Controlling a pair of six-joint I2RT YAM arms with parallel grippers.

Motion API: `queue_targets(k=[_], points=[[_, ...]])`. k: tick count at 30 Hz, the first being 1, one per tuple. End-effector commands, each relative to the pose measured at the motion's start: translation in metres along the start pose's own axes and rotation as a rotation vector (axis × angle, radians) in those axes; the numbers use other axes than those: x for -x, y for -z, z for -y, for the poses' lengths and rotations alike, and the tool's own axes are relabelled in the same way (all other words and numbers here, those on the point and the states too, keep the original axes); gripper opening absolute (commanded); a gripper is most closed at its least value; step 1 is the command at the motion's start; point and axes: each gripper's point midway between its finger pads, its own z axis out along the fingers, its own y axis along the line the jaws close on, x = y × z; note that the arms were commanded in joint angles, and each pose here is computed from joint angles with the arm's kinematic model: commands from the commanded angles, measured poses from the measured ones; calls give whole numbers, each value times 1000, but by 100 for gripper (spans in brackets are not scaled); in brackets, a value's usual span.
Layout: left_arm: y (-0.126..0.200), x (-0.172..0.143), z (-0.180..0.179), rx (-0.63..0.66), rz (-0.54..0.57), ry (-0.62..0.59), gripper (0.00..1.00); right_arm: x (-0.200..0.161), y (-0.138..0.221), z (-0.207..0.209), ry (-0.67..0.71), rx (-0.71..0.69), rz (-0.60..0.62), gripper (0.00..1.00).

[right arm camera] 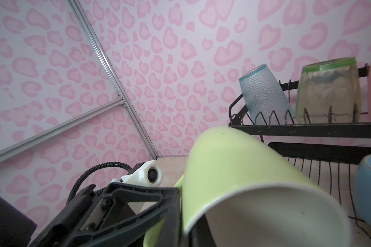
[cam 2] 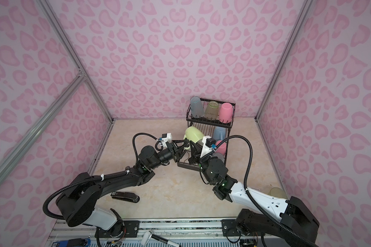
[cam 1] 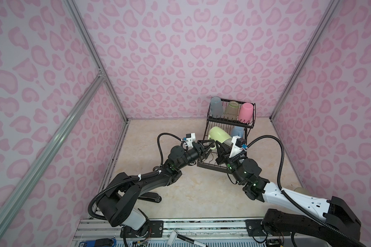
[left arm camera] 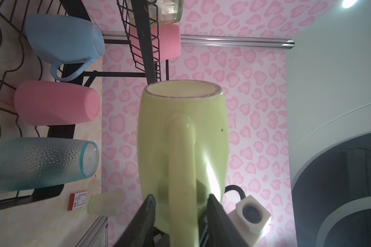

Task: Load cups into a dish rack
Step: Place the cup upside down at the dish rack.

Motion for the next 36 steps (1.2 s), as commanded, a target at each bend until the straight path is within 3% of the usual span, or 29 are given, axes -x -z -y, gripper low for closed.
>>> queue_targets(k=[1, 7, 17, 21, 36], points=[[-6, 0, 7, -26, -12, -26, 30, 22, 1, -10, -16, 40, 81, 0], [-11, 3, 5, -22, -10, -22, 26, 20, 3, -9, -9, 37, 75, 0], [-14, 4, 9, -25, -11, -51, 3, 14, 4, -6, 1, 30, 57, 0], [-13, 4, 13, -29, -10, -75, 3, 13, 4, -5, 2, 26, 51, 0], [-5, 11, 13, 8, 29, -177, 3, 5, 12, 8, -5, -32, -3, 49]])
